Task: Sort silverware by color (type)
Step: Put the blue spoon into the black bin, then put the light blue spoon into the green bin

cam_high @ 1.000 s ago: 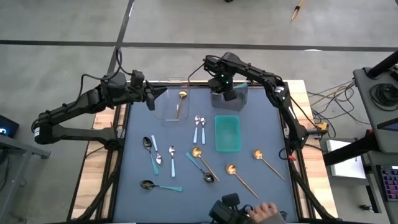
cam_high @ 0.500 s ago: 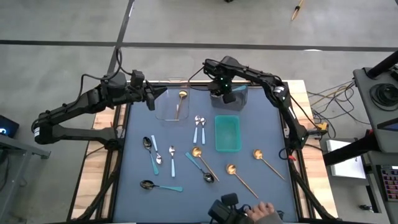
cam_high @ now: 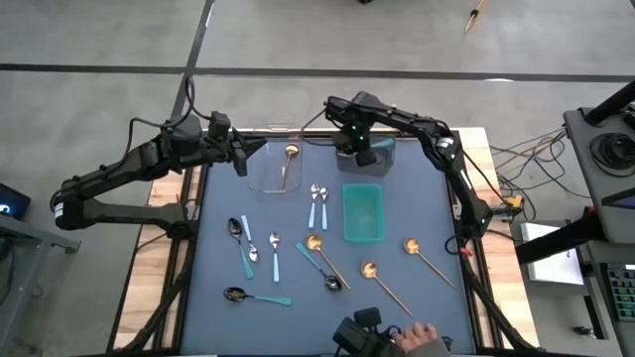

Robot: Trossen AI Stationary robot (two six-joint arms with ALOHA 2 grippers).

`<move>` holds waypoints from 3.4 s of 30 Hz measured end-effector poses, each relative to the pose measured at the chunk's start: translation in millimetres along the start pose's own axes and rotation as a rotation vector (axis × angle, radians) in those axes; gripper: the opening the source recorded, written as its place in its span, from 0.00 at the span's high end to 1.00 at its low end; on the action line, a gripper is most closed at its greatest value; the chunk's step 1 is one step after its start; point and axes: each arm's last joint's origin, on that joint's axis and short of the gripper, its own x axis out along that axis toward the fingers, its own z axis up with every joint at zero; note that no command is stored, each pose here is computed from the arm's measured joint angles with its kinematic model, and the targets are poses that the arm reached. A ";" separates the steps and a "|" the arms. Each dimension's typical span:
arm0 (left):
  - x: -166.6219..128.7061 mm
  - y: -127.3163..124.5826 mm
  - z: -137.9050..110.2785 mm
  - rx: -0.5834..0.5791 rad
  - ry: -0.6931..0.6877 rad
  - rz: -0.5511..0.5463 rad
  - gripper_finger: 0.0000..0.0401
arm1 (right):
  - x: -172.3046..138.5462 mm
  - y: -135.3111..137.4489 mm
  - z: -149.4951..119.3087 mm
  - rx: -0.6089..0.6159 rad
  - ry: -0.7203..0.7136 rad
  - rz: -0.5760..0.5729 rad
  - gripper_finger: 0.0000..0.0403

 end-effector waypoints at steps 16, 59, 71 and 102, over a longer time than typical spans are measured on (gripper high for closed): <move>0.0 0.0 0.0 0.000 0.000 0.000 0.89 | 2.9 -0.6 0.7 0.000 -0.003 -0.004 0.98; 0.1 0.0 -0.1 0.000 0.001 0.000 0.89 | 3.0 -0.4 0.3 0.035 0.004 -0.003 0.93; 0.8 3.5 -8.8 -0.011 0.090 0.038 0.89 | -59.9 9.0 -8.6 0.302 -0.111 -0.114 0.93; 25.5 18.4 -70.6 -0.001 0.742 0.242 0.89 | -197.4 195.0 0.1 1.034 -0.417 0.043 0.93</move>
